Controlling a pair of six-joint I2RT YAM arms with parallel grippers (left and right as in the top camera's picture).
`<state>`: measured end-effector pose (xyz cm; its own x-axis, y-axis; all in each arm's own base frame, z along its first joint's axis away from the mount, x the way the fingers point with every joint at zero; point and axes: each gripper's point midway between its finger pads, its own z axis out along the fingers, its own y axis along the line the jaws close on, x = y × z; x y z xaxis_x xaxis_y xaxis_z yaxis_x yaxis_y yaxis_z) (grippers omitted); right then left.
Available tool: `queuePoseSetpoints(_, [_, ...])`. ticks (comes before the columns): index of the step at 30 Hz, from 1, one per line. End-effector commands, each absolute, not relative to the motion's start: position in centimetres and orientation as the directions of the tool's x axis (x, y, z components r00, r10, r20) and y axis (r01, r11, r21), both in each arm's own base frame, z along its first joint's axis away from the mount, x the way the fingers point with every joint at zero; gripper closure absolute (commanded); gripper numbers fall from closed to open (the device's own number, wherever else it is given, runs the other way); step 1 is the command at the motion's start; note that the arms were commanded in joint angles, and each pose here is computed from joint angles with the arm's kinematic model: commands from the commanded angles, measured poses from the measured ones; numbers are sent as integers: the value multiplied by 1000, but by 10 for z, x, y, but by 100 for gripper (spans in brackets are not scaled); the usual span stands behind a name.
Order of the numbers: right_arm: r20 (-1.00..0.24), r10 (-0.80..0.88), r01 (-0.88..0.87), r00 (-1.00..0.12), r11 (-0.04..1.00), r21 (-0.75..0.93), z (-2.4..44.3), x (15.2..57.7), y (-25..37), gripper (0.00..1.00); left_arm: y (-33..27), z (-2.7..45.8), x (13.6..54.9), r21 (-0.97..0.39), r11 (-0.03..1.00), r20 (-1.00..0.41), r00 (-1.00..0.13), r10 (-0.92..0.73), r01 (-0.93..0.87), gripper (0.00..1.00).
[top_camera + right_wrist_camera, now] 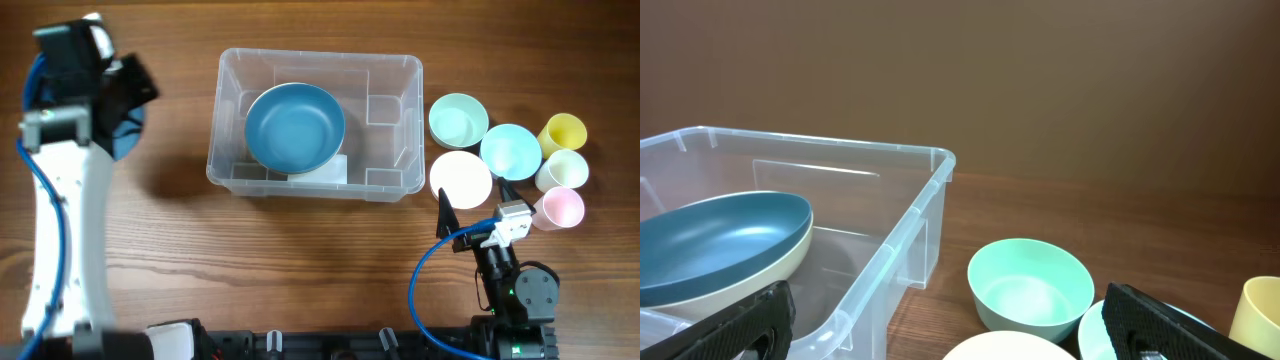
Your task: Pack container
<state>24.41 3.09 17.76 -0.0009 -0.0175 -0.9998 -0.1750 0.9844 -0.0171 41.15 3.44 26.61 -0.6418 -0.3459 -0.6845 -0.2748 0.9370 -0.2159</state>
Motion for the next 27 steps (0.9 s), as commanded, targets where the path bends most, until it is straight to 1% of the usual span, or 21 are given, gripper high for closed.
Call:
queuePoseSetpoints(1, [-1000,-25,-196,-2,980,-24,176,244,35,1,-49,301,400,-247,968,-737,-639,-218,-45,96])
queuePoseSetpoints(5, [-1000,-25,-196,-2,980,-24,176,244,35,0,-123,305,384,-220,967,-754,-652,-84,131,96])
queuePoseSetpoints(12, [-1000,-25,-196,-2,980,-24,176,244,35,0,-201,276,364,-164,944,-720,-689,83,286,96])
queuePoseSetpoints(16, [-1000,-25,-196,-2,980,-24,176,244,35,0,-225,241,367,-142,938,-665,-733,146,315,96])
queuePoseSetpoints(21, [-1000,-26,-196,-2,980,-25,176,244,35,0,-242,181,388,-115,944,-587,-787,187,311,96])
queuePoseSetpoints(27, [-1000,-25,-196,-2,980,-24,176,244,35,0,-252,148,403,-108,945,-567,-800,196,308,96])
